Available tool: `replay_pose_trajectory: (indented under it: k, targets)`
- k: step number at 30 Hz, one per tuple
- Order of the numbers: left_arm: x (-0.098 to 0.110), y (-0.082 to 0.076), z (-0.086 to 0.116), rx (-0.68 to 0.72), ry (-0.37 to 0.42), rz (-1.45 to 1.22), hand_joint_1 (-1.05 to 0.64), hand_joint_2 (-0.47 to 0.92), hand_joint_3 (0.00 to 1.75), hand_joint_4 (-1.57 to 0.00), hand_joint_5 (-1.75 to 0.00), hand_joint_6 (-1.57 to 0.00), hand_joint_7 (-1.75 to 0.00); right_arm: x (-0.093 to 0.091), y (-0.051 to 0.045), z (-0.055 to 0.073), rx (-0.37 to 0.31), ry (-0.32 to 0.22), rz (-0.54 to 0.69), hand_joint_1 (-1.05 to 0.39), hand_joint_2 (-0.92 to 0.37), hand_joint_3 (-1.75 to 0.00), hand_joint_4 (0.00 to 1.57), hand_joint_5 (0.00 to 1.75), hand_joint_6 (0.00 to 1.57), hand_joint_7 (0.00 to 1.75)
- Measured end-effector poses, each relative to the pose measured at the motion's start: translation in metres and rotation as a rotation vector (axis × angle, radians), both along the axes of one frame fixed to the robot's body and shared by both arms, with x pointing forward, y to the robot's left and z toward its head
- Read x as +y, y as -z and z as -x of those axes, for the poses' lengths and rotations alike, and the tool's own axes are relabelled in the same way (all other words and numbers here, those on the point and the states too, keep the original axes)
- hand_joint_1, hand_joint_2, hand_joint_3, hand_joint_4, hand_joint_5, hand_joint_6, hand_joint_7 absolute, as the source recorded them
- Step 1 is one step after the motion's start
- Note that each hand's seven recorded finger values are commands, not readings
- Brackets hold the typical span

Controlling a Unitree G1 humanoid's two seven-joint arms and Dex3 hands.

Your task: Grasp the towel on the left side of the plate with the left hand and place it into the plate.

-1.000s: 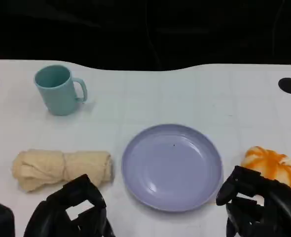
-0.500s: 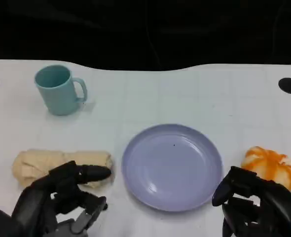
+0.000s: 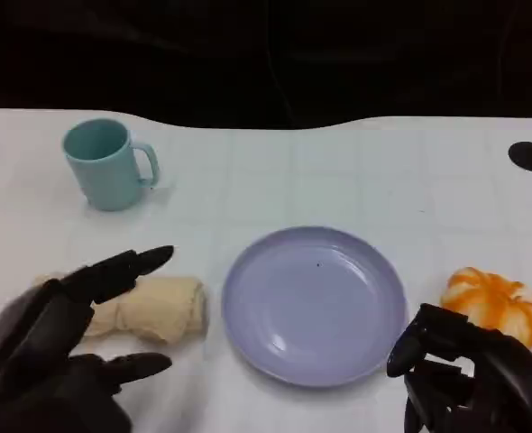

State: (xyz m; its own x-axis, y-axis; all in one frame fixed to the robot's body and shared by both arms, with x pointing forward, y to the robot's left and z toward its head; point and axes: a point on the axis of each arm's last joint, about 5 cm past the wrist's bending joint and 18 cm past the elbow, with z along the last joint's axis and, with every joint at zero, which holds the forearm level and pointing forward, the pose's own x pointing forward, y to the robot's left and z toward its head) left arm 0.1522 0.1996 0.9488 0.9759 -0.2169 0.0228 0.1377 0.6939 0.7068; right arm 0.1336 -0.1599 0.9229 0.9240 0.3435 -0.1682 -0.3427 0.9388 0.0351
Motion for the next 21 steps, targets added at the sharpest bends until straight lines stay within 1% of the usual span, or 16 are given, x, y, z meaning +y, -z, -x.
replay_pose_trajectory:
  k: [3, 5, 10, 15, 21]
  targets:
    - [-0.002, -0.006, -0.007, -0.025, 0.011, -0.224, -0.59, 0.91, 0.01, -0.26, -0.33, -0.29, 0.00, 0.000, 0.0001, 0.000, 0.000, 0.000, 0.000, -0.07, -0.70, -1.03, 0.68, 1.75, 0.54, 1.57]
    - [-0.005, -0.009, -0.012, -0.054, 0.020, -0.355, -0.60, 0.91, 0.00, -0.27, -0.32, -0.28, 0.00, 0.000, 0.0008, 0.000, 0.004, 0.000, 0.001, -0.06, -0.70, -1.03, 0.68, 1.75, 0.53, 1.57]
    - [-0.015, -0.007, -0.025, -0.065, 0.022, -0.564, -0.64, 0.86, 0.00, -0.35, -0.24, -0.26, 0.00, -0.001, 0.0026, 0.000, 0.012, 0.003, 0.005, -0.07, -0.70, -1.02, 0.68, 1.75, 0.53, 1.57]
    - [-0.023, -0.001, -0.041, -0.038, 0.020, -0.681, -0.62, 0.85, 0.00, -0.34, -0.19, -0.22, 0.00, 0.000, 0.0022, 0.001, 0.011, 0.010, 0.010, -0.07, -0.70, -1.02, 0.67, 1.75, 0.53, 1.57]
    - [-0.031, 0.006, -0.062, 0.028, 0.042, -0.764, -0.61, 0.85, 0.00, -0.36, -0.15, -0.27, -0.02, 0.001, 0.0021, 0.002, 0.012, 0.013, 0.007, -0.07, -0.70, -1.02, 0.67, 1.75, 0.53, 1.58]
